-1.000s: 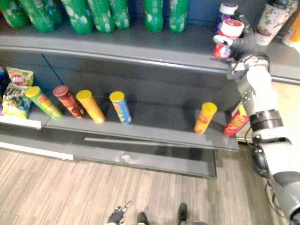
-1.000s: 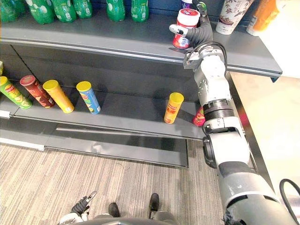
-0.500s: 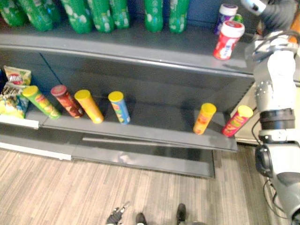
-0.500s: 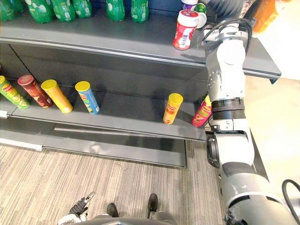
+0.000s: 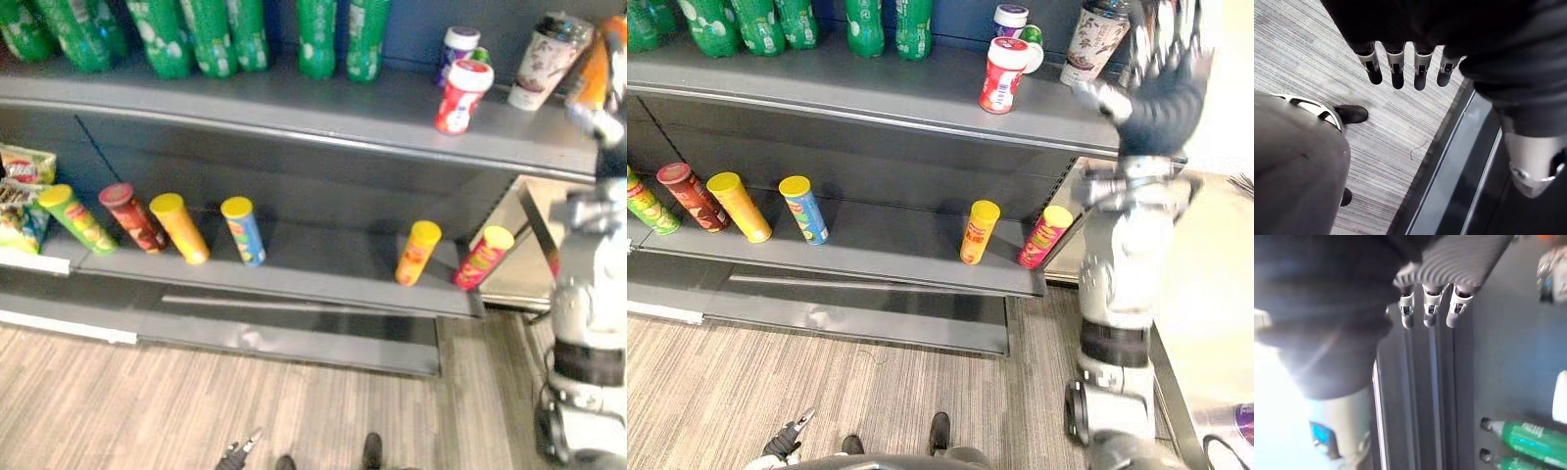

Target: Put the gum and the chips on the shelf.

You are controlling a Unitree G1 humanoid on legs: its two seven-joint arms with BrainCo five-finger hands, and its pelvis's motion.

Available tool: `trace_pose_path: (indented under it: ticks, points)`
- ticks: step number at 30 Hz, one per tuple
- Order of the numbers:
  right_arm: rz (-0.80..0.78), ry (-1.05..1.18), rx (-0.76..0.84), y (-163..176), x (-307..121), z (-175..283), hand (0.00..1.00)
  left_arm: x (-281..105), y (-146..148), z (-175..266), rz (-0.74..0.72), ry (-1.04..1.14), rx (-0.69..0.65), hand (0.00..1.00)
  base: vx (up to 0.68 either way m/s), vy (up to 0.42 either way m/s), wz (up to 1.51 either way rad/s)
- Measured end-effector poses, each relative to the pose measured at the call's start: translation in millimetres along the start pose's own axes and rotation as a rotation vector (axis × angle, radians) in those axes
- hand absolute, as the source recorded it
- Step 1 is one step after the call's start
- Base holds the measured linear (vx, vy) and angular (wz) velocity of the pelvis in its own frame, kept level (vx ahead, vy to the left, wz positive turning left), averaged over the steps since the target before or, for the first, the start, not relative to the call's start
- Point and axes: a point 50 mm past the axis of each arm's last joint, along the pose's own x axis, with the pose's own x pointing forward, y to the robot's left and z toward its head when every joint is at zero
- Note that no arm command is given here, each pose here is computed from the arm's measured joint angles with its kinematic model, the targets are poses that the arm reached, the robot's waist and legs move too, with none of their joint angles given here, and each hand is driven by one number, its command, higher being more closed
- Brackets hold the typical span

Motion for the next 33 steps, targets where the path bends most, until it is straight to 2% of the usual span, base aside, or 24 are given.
trace_pose_path:
  ticks: [7,10,14,18,21,24,29,33]
  points:
    - [-0.109,0.304,0.01,-25,-104,-11,0.0,-4,9,-13,0.033,0.031,-0.027,0.0,0.01,0.001,-0.11]
    - [-0.097,0.455,0.066,-14,-141,-20,0.0,-6,11,-17,0.039,0.036,-0.032,0.0,-0.02,-0.002,-0.13]
    - [-0.123,0.814,0.169,1,-213,-61,0.0,-6,11,-17,0.04,0.019,-0.031,0.0,-0.03,-0.004,-0.28]
    - [-0.163,1.198,0.075,-4,-291,-90,0.0,-6,7,-18,0.031,0.016,-0.035,0.0,-0.02,0.011,-0.18]
    - [-0.238,1.456,0.038,-10,-349,-92,0.0,-6,3,-17,0.032,0.015,-0.039,0.0,0.0,0.002,-0.03]
    - [-0.383,1.661,-0.003,-21,-396,-87,0.0,-6,1,-18,0.033,0.018,-0.042,0.0,0.01,-0.001,0.01]
    - [-0.627,1.832,-0.062,-37,-438,-70,0.0,-6,-3,-22,0.038,0.029,-0.043,0.0,0.0,0.0,0.0]
    - [-0.667,1.869,-0.058,-37,-448,-62,0.0,-7,-8,-24,0.035,0.036,-0.052,0.0,0.0,0.0,0.01]
